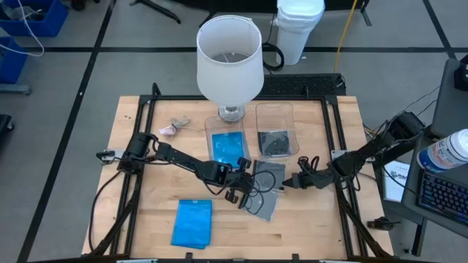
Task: Pick & place jewel cases by type
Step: Put the black cd case into the right transparent bin
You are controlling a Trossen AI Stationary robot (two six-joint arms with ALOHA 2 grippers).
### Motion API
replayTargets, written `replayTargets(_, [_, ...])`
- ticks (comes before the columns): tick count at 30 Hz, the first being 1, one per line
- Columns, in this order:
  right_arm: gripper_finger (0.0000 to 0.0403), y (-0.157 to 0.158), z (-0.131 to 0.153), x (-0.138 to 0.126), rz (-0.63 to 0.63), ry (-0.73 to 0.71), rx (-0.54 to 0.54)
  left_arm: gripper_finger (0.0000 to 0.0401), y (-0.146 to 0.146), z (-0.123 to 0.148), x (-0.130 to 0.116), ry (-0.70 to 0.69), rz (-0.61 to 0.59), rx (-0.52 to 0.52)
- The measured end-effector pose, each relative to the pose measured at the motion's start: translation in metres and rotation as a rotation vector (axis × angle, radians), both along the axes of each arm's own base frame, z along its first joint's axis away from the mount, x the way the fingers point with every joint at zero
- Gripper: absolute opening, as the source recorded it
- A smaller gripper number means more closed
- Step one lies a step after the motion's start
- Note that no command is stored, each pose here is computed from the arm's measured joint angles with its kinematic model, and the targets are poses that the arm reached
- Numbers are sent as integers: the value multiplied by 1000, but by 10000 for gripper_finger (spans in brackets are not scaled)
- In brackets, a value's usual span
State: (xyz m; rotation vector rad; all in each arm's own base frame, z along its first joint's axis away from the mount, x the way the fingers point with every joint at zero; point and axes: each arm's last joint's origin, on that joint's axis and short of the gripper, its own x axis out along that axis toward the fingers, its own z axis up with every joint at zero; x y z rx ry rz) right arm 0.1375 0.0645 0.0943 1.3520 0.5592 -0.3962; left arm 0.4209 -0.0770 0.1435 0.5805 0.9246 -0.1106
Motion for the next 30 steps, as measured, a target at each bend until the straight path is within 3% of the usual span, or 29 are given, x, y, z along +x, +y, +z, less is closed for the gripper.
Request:
replayTargets(5, [144,0,3,3,27,-30,-4,4,0,0,0,3,-7,-5])
replayTargets(10, [144,1,9,4,68,-80,-8,25,0,0,0,3,-7,-7])
replayTargets(19, [144,-1,5,-8,124,64,68,45,0,0,0,3,-6,-10])
replayTargets(30, [144,-10,4,-5,76,54,-41,44,2,0,1,0,-4,-14])
